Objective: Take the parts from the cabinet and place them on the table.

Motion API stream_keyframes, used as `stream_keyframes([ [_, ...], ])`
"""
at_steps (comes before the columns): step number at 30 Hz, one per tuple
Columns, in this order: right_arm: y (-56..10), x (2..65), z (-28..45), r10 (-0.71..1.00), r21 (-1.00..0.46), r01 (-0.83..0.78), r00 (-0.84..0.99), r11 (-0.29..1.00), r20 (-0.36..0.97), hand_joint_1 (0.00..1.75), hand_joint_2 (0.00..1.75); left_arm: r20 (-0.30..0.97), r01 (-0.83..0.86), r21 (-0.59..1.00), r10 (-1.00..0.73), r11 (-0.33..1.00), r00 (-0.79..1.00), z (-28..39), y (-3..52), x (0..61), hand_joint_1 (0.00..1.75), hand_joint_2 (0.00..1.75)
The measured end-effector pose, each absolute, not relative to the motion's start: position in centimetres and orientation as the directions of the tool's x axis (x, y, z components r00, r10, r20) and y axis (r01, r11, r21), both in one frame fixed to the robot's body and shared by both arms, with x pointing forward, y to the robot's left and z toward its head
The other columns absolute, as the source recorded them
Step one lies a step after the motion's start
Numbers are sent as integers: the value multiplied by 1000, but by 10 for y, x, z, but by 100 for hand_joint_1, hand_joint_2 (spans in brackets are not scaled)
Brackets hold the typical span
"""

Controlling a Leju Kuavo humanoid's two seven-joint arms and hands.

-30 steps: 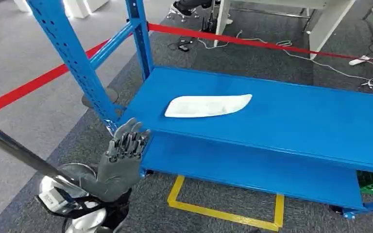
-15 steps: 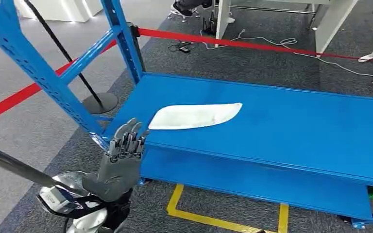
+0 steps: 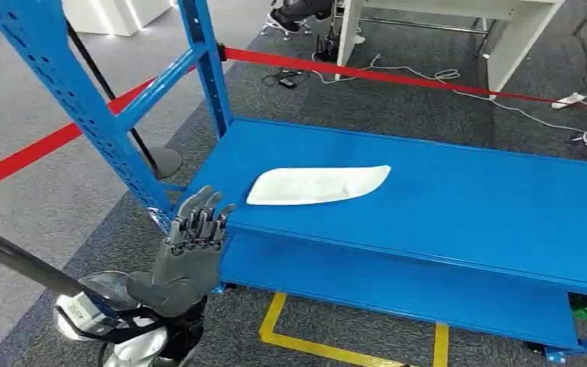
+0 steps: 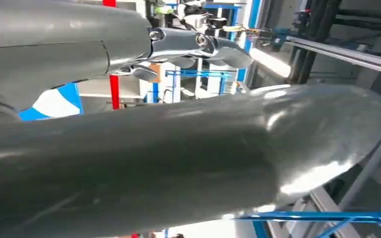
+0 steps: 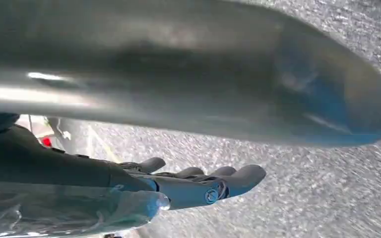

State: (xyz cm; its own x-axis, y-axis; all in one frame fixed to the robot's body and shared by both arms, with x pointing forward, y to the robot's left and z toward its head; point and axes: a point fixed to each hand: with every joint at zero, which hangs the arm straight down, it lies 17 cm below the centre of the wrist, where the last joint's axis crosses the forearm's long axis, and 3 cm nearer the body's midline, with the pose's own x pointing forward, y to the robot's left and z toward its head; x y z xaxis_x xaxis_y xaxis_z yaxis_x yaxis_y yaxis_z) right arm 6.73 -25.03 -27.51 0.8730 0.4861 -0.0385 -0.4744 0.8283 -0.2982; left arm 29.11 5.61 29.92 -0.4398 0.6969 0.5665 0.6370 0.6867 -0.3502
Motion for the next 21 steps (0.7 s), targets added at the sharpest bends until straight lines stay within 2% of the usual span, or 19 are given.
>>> stream_keyframes([
  [21, -252, 62, -275, 494, -294, -492, 867, 820, -73, 0, 175, 586, 634, -356, 693, 686, -420, 290, 50, 296, 0, 0],
])
